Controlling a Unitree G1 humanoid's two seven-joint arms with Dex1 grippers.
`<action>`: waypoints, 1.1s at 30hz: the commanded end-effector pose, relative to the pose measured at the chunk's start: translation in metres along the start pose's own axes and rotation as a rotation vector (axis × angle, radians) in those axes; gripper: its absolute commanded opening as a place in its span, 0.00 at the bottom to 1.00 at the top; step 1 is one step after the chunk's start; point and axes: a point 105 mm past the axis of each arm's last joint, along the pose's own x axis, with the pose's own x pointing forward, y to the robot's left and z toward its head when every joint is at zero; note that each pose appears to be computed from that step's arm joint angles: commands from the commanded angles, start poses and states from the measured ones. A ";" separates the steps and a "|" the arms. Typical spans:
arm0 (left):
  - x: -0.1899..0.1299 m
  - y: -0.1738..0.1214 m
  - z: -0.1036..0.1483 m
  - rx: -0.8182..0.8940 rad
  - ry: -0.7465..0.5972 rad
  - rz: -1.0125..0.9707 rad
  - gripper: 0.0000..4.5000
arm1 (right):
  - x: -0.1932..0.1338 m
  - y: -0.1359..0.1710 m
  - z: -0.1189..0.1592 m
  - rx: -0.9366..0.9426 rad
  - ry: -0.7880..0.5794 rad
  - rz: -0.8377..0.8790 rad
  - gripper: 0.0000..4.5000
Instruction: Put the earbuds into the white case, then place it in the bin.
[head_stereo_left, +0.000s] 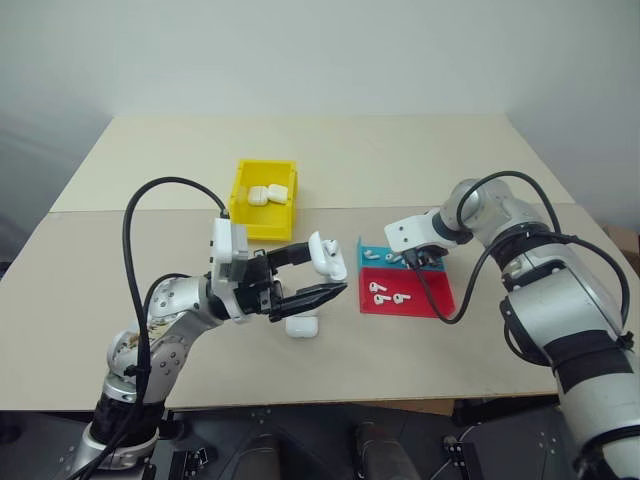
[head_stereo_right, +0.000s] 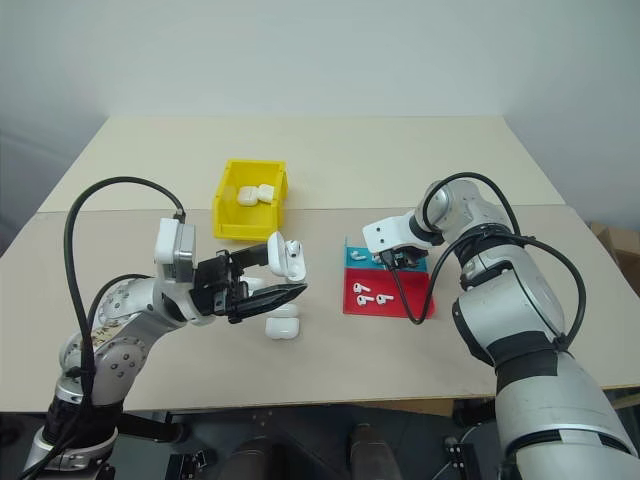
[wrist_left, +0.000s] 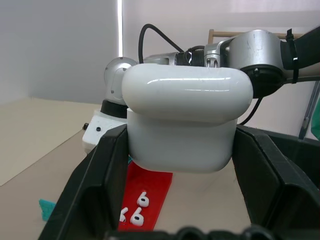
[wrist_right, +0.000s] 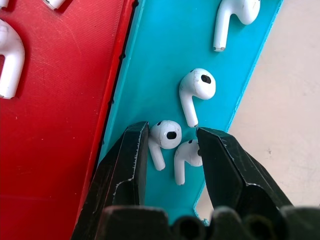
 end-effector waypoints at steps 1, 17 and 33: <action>-0.001 -0.002 0.005 0.038 -0.013 -0.008 0.63 | -0.007 -0.006 0.000 0.005 0.007 -0.021 0.45; -0.001 -0.006 0.010 0.051 -0.034 -0.001 0.63 | 0.001 -0.003 -0.003 0.034 0.050 -0.001 0.20; 0.021 -0.003 0.041 0.020 -0.177 -0.045 0.63 | -0.077 -0.039 0.027 0.292 -0.424 -0.171 0.20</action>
